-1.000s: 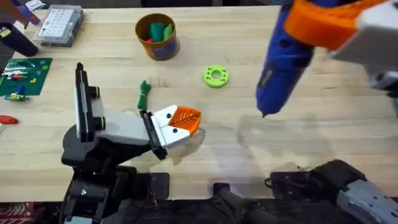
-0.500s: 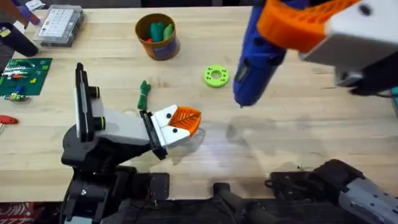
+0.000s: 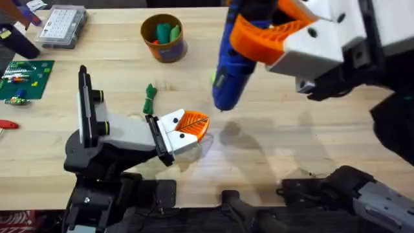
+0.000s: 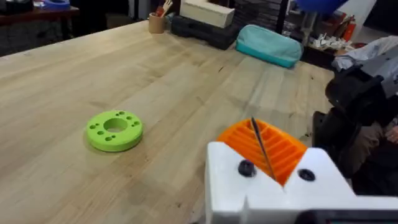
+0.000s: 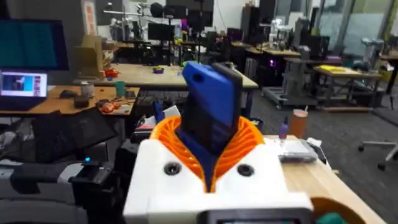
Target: Pick up the gripper from the table and insert it into the empty holder that is missing its gripper. Then pick up a screw, insert it into the mounting hole, and use the screwdriver to tighten it. Finally, clean up the table by picking up the vegetable and placing it into the bucket.
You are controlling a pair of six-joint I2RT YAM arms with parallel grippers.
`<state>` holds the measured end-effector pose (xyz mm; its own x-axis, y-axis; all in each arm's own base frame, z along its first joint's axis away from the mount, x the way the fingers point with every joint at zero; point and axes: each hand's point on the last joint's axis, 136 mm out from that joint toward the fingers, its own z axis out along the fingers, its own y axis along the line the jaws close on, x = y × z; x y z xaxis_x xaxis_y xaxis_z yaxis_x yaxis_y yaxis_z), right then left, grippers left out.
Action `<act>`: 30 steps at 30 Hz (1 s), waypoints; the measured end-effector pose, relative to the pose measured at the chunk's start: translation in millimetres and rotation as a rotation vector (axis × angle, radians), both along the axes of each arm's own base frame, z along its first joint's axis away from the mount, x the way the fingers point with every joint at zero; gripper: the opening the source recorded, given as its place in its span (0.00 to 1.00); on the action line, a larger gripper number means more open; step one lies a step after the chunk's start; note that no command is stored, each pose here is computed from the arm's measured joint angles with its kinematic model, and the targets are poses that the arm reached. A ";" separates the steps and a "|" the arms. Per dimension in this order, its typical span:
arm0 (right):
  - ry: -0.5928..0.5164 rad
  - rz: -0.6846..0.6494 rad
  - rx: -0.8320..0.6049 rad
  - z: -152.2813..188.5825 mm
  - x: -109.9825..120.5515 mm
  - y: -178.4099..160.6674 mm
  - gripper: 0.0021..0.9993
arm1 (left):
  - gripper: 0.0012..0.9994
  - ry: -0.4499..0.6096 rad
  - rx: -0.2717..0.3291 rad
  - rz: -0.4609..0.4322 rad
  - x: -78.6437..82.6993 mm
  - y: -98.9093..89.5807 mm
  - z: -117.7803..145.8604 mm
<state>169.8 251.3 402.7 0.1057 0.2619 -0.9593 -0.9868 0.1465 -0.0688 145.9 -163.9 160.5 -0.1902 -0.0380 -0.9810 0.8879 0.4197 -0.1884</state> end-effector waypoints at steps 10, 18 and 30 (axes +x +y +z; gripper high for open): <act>0.036 0.066 0.004 -11.1 9.4 24.8 0.02 | 0.02 0.000 0.000 0.000 0.1 0.0 0.0; 0.007 0.109 0.022 7.0 5.5 38.0 0.02 | 0.02 0.000 0.000 0.000 0.1 0.0 0.0; -0.011 0.175 0.008 16.0 10.5 68.2 0.02 | 0.02 0.000 0.000 0.000 0.0 0.0 0.0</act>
